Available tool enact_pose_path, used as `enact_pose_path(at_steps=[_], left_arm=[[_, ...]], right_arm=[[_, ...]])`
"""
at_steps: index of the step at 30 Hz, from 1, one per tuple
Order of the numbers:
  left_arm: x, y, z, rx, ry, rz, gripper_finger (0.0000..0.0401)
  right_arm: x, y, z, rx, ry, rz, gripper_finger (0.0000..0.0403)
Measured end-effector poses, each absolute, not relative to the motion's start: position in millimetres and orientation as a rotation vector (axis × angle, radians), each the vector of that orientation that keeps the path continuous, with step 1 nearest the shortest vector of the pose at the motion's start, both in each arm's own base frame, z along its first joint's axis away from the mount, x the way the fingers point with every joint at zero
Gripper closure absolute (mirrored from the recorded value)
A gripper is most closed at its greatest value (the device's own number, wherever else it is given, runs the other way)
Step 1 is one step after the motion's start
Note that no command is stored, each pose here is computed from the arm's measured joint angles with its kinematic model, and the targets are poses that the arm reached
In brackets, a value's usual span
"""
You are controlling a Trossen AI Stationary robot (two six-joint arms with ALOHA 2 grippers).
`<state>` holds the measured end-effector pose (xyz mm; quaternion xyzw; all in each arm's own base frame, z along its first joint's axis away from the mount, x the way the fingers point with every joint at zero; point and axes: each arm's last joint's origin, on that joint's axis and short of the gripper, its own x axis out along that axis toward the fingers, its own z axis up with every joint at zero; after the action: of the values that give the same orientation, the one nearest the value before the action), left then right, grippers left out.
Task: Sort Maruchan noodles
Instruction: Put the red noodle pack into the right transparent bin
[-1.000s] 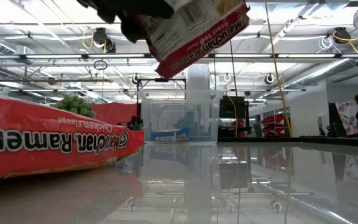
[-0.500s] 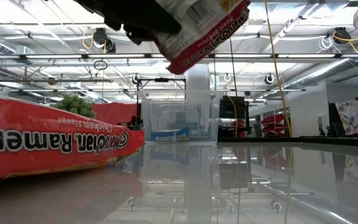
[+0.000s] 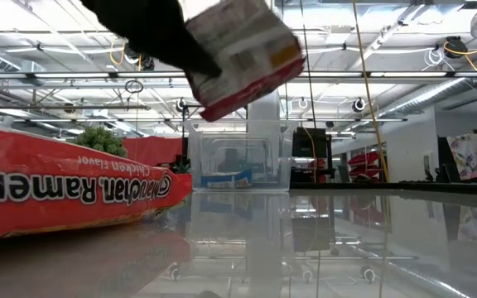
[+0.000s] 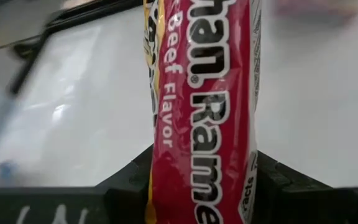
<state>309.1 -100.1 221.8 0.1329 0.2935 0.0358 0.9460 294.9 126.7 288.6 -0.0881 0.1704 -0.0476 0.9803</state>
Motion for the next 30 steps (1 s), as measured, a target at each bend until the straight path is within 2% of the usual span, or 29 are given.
enact_pose_path(at_steps=[8, 12, 18, 23, 30], left_arm=[[305.5, -92.6, 218.5, 0.392, 0.642, 0.241, 0.025], [305.4, -92.1, 218.6, 0.431, 0.645, 0.249, 0.025], [306.7, -88.1, 216.6, 0.433, 0.66, 0.26, 0.0249], [306.7, -82.0, 214.7, 0.418, 0.684, 0.282, 0.0249], [304.6, -89.1, 214.3, 0.393, 0.679, 0.263, 0.0249]], right_arm=[[304.5, 109.3, 280.4, -0.062, 0.378, -0.192, 0.0262], [313.3, 100.1, 265.3, -0.066, 0.437, -0.252, 0.0225], [317.5, 98.3, 264.6, -0.036, 0.419, -0.254, 0.0177], [319.9, 100.7, 272.8, -0.039, 0.4, -0.202, 0.0145], [328.3, 97.2, 255.2, -0.201, 0.487, -0.163, 0.0124]])
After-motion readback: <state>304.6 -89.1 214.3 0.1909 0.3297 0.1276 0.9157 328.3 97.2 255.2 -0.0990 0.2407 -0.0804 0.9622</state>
